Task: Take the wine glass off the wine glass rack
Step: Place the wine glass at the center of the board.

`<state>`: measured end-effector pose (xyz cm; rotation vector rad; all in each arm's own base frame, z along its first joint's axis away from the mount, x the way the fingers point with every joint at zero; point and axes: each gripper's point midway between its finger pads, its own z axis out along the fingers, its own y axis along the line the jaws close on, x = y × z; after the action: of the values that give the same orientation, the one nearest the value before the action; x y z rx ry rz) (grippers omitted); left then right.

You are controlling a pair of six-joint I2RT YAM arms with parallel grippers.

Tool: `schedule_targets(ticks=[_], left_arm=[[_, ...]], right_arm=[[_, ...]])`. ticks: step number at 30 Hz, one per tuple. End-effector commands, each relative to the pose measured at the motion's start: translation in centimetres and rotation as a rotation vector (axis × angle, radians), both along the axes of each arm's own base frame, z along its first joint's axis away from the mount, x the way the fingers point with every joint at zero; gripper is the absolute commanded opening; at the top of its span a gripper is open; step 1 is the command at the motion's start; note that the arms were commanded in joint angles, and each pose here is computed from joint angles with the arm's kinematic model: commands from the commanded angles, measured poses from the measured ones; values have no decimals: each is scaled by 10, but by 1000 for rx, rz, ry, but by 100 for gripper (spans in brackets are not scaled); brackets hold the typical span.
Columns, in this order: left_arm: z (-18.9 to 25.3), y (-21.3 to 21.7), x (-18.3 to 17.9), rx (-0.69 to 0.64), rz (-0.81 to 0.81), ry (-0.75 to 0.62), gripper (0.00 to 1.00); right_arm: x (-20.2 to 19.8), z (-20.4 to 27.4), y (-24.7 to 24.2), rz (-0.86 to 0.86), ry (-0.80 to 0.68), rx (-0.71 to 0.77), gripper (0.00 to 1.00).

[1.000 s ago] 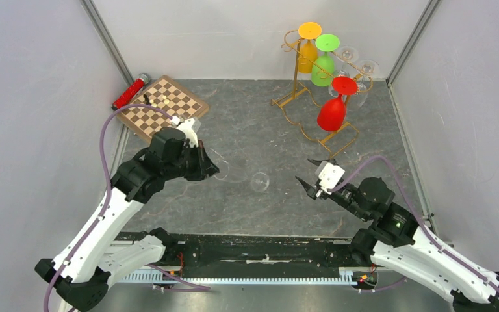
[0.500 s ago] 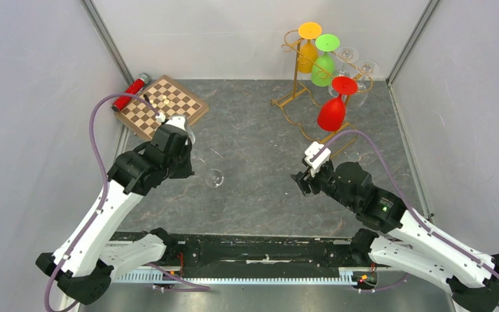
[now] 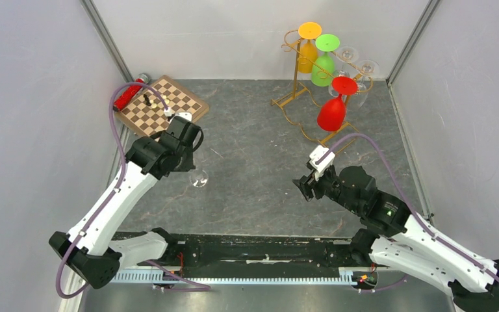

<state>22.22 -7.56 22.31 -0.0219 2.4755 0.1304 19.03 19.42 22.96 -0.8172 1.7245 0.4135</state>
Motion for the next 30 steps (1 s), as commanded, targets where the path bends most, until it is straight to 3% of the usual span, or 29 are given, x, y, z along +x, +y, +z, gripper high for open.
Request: schedule_targets(ticks=[1, 14, 20, 30], left_arm=[[16, 8, 14, 29, -4, -47, 2], [-10, 14, 26, 0, -9, 43, 3], [-17, 23, 30, 29, 18, 56, 27], [1, 33, 33, 61, 40, 17, 41]], right_arm=[[-6, 7, 2, 16, 8, 41, 63], [-8, 6, -1, 7, 22, 39, 64], [-7, 5, -4, -8, 20, 38, 68], [-4, 18, -11, -47, 2, 48, 75]])
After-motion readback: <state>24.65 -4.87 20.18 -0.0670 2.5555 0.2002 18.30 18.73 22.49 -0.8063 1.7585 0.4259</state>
